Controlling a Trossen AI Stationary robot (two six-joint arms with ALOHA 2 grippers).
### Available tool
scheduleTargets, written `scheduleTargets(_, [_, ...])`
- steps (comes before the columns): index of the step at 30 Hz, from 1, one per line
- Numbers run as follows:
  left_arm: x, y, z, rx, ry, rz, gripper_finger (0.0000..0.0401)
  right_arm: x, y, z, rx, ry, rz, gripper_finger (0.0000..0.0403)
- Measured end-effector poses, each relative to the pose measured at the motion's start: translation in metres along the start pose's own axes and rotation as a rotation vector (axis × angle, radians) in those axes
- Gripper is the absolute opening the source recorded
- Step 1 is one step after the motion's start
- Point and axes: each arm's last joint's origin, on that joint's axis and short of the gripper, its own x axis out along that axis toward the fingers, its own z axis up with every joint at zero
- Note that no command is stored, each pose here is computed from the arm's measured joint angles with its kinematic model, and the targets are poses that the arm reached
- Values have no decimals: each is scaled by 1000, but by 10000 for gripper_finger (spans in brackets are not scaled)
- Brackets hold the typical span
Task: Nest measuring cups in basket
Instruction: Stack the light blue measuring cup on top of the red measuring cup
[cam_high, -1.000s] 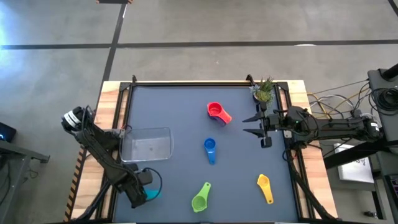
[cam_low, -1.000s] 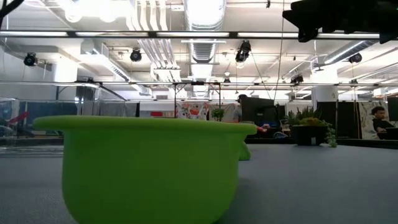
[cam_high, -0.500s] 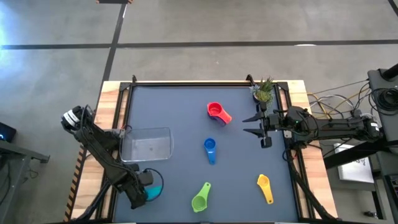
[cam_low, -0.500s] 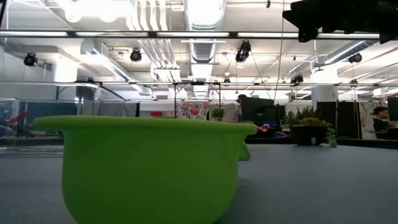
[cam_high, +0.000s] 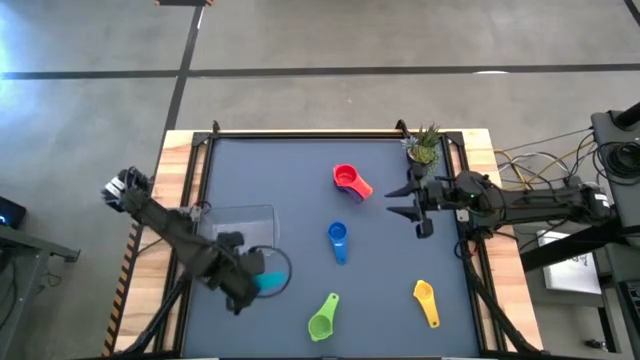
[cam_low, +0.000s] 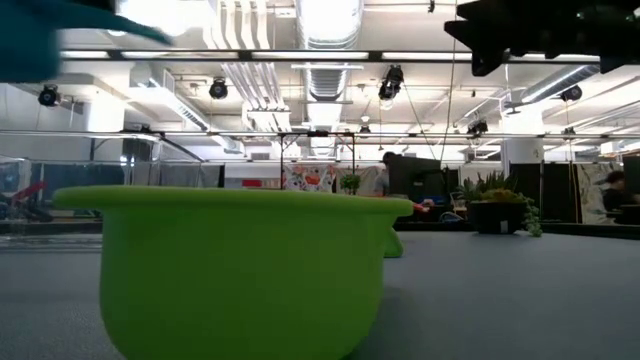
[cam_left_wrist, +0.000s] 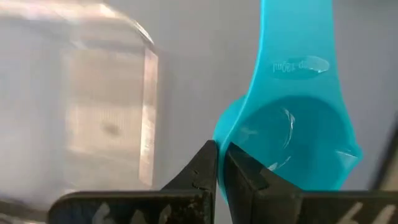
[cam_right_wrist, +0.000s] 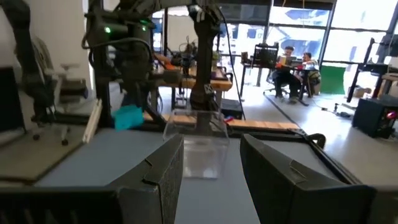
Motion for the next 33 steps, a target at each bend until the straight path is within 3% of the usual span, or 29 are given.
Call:
scheduleTargets(4, [-8,21,26,76,-87,86,1,9,-3,-8,141,40,-57,148])
scheduleTargets(9, [-8,47,50,148,-158,220,0,23,-6,-17,169,117,-66,158])
scheduleTargets(13, [-8,67,70,167,-244,321,0,37,-9,-16,182,148,-68,185])
scheduleTargets(20, [-7,97,105,212,-389,381,0,63,-16,-1,207,143,-70,247])
scheduleTargets(29, [-11,113,121,160,-492,464,0,99,-38,1,461,160,-134,277])
scheduleTargets(33, [-10,114,120,165,-478,487,0,113,-49,-1,515,173,-42,271])
